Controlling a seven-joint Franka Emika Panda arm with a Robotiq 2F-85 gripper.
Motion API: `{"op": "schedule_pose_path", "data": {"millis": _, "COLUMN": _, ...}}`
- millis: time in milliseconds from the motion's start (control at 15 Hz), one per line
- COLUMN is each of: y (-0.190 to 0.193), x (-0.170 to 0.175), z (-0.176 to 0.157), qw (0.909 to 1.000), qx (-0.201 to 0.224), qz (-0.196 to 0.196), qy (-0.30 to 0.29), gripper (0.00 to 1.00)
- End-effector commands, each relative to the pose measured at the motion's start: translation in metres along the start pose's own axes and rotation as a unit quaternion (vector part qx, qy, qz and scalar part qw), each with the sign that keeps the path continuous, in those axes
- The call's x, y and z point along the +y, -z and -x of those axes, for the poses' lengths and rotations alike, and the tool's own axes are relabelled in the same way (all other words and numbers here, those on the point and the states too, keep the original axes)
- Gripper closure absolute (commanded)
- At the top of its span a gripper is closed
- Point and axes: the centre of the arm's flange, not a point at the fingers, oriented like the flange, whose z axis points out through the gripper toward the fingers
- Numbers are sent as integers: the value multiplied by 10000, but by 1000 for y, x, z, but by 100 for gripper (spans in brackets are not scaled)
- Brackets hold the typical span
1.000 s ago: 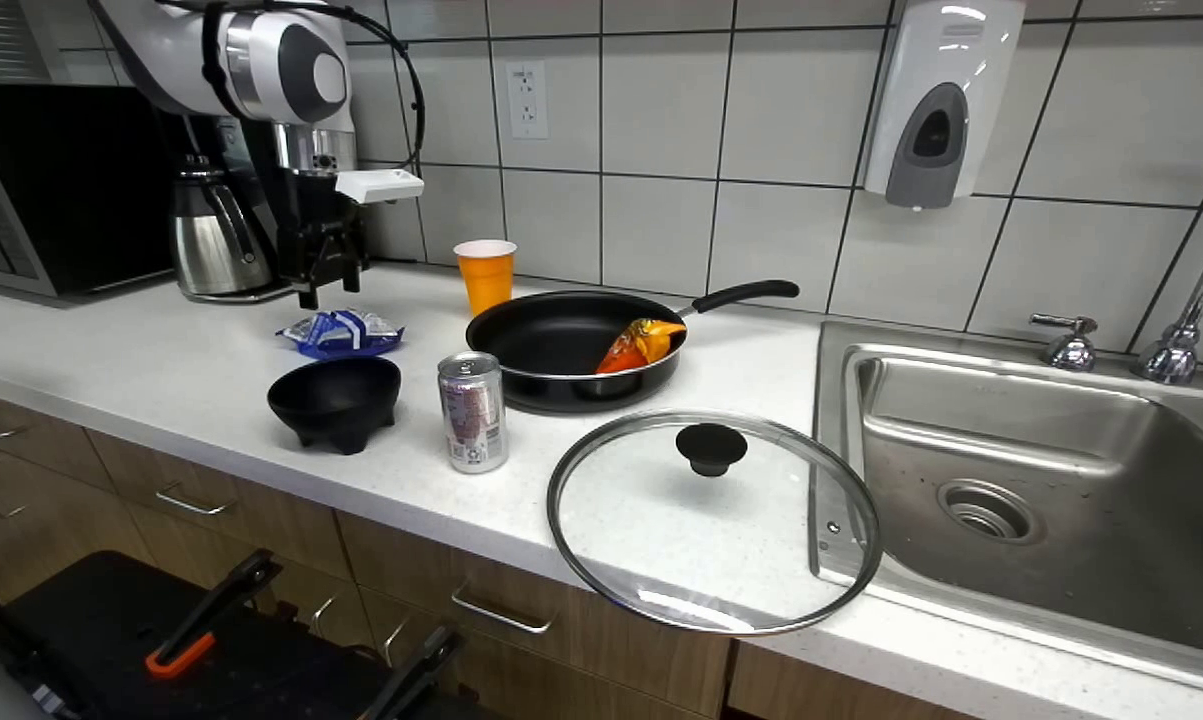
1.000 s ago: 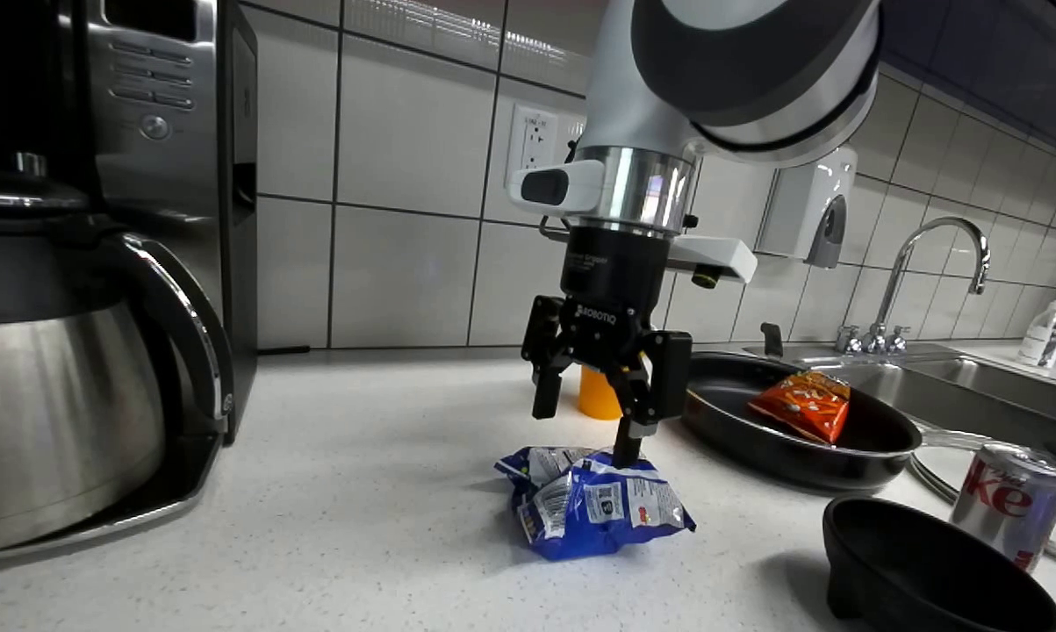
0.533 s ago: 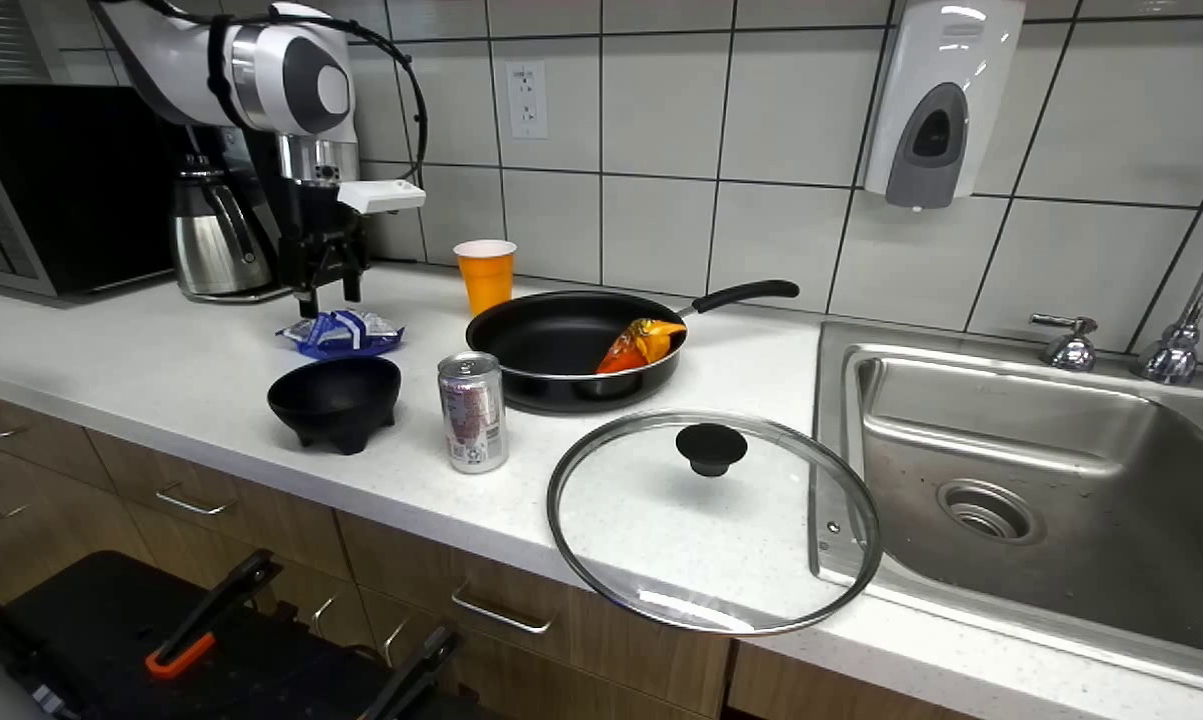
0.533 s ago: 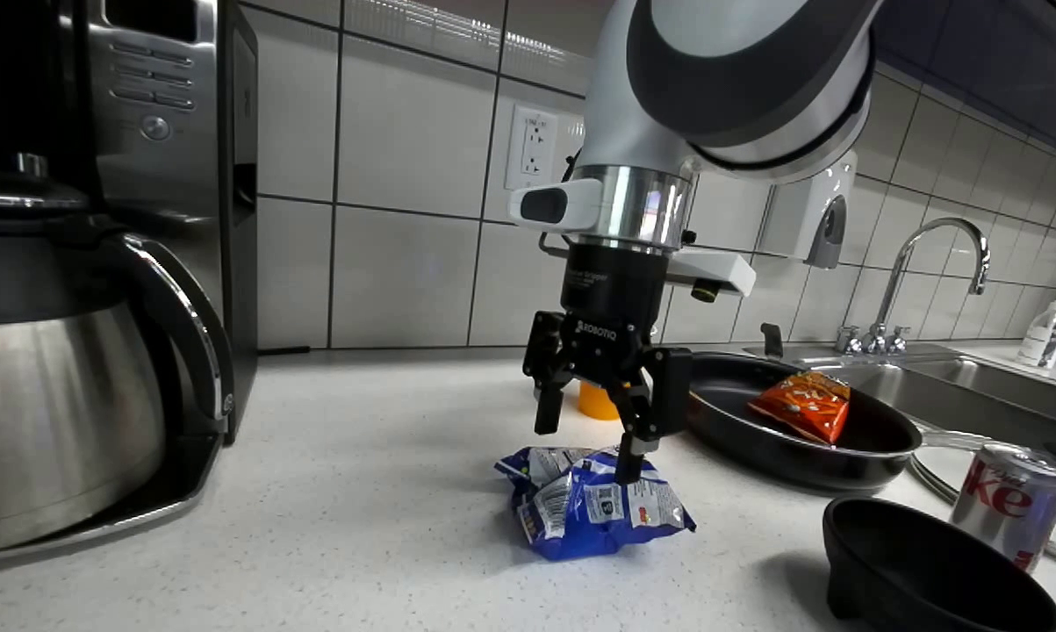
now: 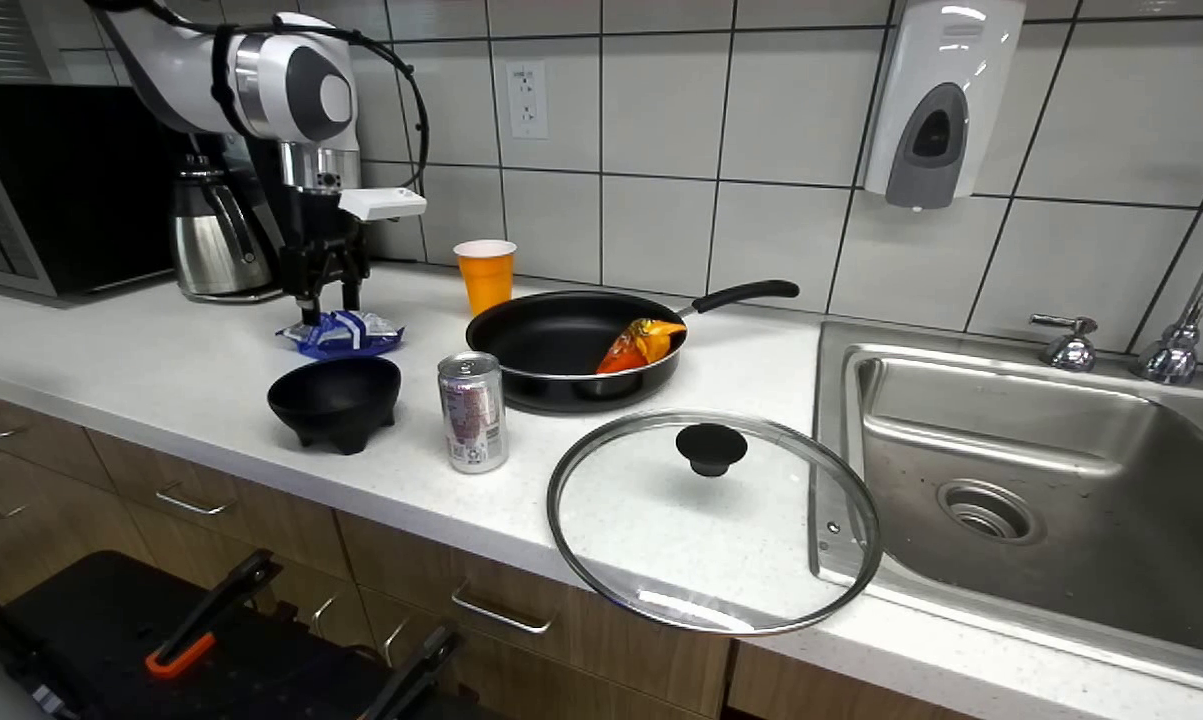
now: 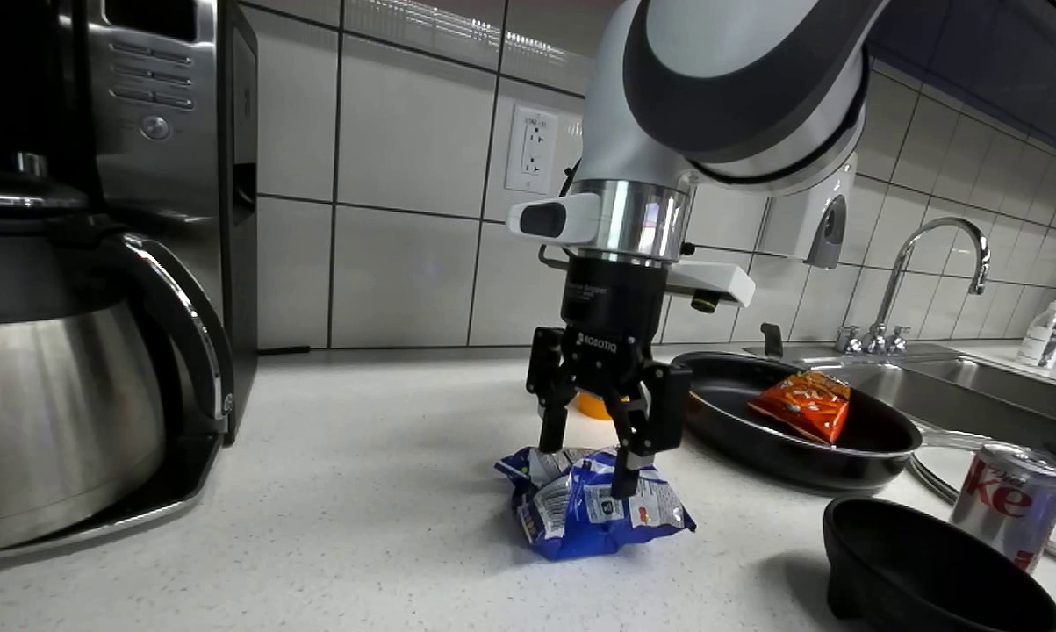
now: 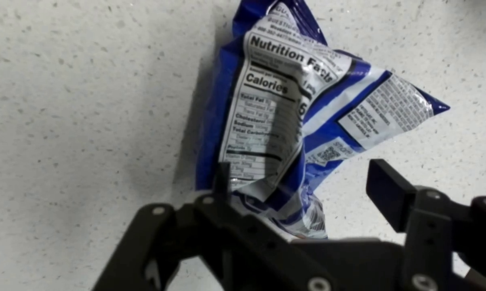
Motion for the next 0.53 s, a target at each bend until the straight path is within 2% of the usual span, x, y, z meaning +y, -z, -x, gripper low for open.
{"op": "schedule_pose_path", "data": {"millis": 0, "y": 5, "x": -2, "z": 0, "qw": 10000, "qx": -48, "qz": -18, "qy": 13, "gripper": 42}}
{"op": "schedule_pose_path", "data": {"millis": 467, "y": 10, "x": -3, "z": 0, "qw": 9999, "qx": -34, "qz": -59, "qy": 91, "gripper": 97}}
